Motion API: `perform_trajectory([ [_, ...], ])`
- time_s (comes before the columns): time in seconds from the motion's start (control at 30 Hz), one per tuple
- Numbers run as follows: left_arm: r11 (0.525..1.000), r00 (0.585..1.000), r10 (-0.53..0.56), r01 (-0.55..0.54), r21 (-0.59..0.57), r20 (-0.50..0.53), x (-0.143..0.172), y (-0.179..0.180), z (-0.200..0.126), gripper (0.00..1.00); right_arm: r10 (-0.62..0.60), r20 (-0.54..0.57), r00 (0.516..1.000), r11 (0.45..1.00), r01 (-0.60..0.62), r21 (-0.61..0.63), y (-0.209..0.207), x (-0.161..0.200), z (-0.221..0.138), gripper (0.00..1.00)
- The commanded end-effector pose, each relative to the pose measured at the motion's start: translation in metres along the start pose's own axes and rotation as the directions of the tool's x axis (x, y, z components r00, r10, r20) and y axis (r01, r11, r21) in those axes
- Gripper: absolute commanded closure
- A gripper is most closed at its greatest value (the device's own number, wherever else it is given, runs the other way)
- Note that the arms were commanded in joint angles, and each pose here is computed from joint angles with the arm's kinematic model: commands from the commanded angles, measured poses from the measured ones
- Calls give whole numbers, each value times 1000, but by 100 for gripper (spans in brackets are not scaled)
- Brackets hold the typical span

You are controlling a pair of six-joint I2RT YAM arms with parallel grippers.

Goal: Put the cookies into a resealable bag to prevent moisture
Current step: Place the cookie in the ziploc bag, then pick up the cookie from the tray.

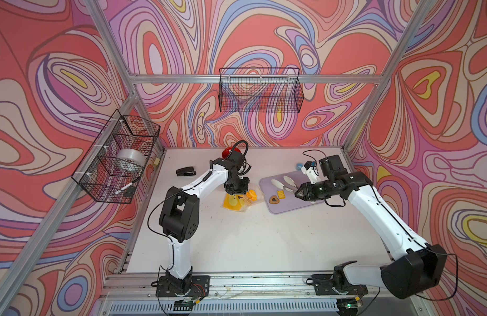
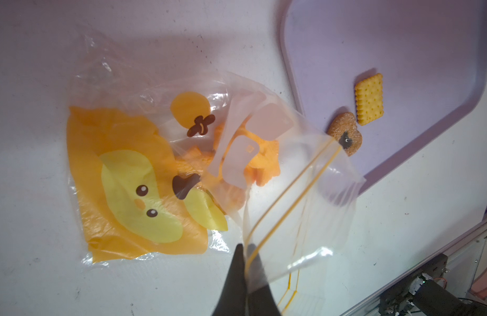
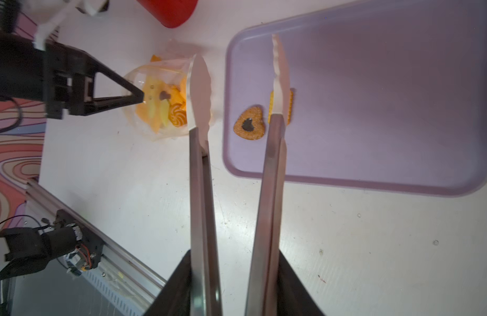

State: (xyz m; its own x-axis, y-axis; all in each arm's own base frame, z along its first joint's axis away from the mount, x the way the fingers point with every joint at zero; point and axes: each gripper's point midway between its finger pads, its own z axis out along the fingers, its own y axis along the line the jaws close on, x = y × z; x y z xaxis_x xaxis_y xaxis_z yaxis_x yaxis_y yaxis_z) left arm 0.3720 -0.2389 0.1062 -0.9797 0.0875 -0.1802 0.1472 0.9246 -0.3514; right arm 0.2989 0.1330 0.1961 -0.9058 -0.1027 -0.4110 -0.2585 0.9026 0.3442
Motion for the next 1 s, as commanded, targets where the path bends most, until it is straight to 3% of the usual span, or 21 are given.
perform_trajectory([
  [0.0, 1000, 1000, 1, -1, -23, -4, 2, 4, -4, 100, 65, -13, 998, 995, -64, 74, -20, -1, 23, 57],
  [0.3, 1000, 1000, -6, 6, -28, -11, 3, 6, 0, 100, 70, -59, 996, 992, -63, 107, -21, -2, 52, 57],
  [0.67, 1000, 1000, -5, 5, -23, -15, 2, 5, 2, 100, 76, -122, 990, 972, -47, 230, -39, 10, 62, 58],
  [0.83, 1000, 1000, -4, 4, -28, -15, 4, 7, 1, 100, 72, -122, 990, 939, -26, 344, -55, 9, 46, 59],
  [0.97, 1000, 1000, -5, 5, -20, -17, 4, 6, 3, 100, 33, -103, 994, 949, 1, 314, -48, 6, 38, 59],
])
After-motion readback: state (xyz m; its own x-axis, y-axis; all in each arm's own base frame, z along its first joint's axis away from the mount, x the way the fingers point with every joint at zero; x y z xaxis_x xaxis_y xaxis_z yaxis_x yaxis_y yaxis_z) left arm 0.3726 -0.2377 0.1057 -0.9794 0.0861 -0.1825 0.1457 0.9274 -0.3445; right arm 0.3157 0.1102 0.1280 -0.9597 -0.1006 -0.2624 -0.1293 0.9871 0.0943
